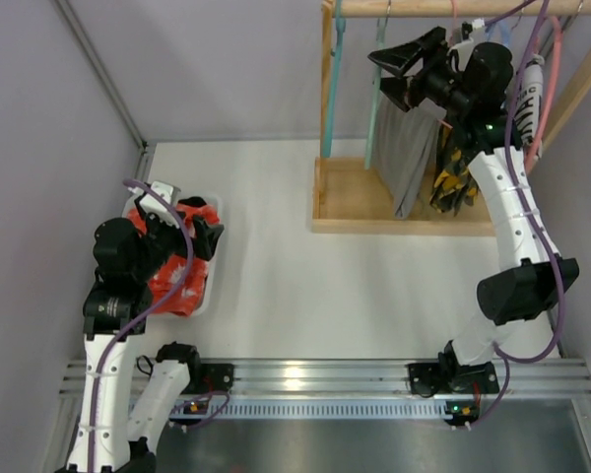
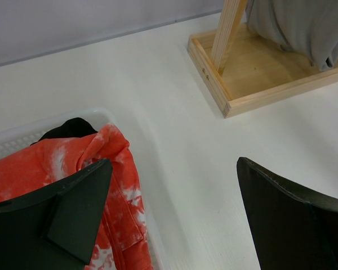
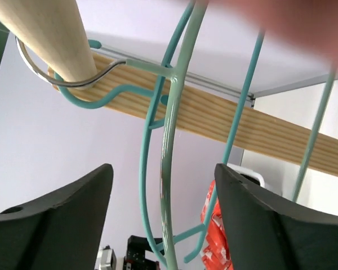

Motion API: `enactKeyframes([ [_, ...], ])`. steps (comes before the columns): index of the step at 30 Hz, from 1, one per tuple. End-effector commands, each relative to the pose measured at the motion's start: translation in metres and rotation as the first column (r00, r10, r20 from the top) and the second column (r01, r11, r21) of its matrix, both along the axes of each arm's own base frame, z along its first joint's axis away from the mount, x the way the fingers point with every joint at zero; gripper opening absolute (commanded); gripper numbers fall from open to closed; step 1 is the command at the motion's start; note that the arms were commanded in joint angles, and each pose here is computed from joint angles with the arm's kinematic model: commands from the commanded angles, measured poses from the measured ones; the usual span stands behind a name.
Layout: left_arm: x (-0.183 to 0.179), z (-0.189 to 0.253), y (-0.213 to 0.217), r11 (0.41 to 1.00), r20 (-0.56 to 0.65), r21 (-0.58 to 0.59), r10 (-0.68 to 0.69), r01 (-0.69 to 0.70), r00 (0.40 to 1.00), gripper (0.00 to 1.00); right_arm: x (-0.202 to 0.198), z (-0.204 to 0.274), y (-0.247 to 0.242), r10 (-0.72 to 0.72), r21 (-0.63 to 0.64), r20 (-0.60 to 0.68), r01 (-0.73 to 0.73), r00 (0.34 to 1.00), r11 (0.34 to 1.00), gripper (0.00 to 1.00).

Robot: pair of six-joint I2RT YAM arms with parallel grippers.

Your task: Remove the trousers from the hanger

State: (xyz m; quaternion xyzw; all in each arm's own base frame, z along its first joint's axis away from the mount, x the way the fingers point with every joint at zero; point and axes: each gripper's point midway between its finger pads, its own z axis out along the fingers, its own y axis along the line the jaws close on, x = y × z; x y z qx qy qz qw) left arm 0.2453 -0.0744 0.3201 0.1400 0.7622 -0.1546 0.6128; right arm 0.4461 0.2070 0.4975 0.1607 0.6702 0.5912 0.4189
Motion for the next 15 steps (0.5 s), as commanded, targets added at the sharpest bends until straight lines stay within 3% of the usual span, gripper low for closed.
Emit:
enactKeyframes([
  [1, 0.005, 0.013, -0.001, 1.000, 0.056, 0.004, -0.006, 0.006, 0.998, 0.98, -0.032, 0.041, -0.004, -0.003, -0.020, 0.157, 0.006, 0.988, 1.000, 0.75],
  [4, 0.008, 0.018, 0.001, 1.000, 0.068, 0.022, -0.002, 0.001, 0.998, 0.98, -0.045, 0.044, -0.010, -0.023, -0.051, 0.181, 0.032, 0.983, 0.998, 0.99],
  [15, 0.022, 0.029, 0.006, 0.999, 0.045, -0.002, 0.042, -0.042, 0.998, 0.98, -0.068, 0.034, -0.037, -0.137, -0.219, 0.258, 0.196, 0.956, 0.956, 0.99],
])
